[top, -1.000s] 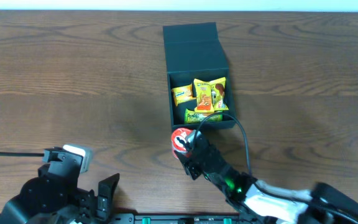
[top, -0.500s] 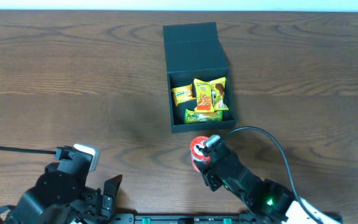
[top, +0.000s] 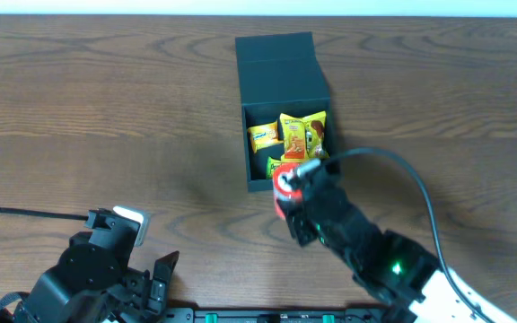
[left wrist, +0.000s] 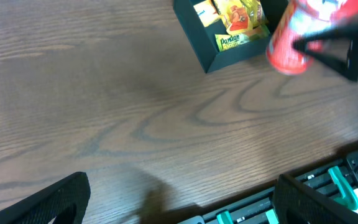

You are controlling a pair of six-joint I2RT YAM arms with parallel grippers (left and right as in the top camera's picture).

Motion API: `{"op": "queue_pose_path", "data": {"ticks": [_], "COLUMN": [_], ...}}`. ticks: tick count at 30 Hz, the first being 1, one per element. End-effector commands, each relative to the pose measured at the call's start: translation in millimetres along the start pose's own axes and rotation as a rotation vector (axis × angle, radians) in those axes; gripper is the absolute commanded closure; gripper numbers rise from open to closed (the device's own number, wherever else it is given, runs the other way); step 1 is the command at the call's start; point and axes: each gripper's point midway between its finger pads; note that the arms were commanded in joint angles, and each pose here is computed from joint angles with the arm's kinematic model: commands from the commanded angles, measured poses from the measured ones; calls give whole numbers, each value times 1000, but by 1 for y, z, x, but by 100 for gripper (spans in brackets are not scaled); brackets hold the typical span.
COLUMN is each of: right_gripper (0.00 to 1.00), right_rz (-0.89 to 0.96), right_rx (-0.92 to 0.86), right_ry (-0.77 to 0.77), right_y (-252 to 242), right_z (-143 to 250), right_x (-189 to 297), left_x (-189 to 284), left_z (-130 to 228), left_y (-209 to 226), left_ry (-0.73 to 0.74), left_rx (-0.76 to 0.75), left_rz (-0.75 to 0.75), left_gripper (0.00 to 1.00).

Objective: Pack container
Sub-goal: 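Carry the Pringles can with the right gripper into the box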

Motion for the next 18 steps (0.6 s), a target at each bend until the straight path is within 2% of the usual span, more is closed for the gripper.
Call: {"op": "queue_pose_path", "data": {"ticks": [1,10,18], "right_gripper": [48,48,48], "right_rz": [34,52,32], "right_rx": [-47,-70,-119], "right_ry": [-33,59,230], "right_y": [-9,-15,-12], "right_z": [-31,-69,-64], "right_x": [-1,-36,-76], "left_x": [-1,-1,-1], "left_z": [1,1,1], "left_y": [4,4,4], "left_ry": [-1,-2,-2], "left_rx": [-15,-15,-15], "left_rz": [-21,-22,-22], "left_gripper": [5,5,5]}}
Point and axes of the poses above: each gripper's point midway between its finger pads, its own x axis back along the fingers, its own y axis along the line the jaws close on, z = x × y, and after that the axes turned 1 degree about -x, right-handed
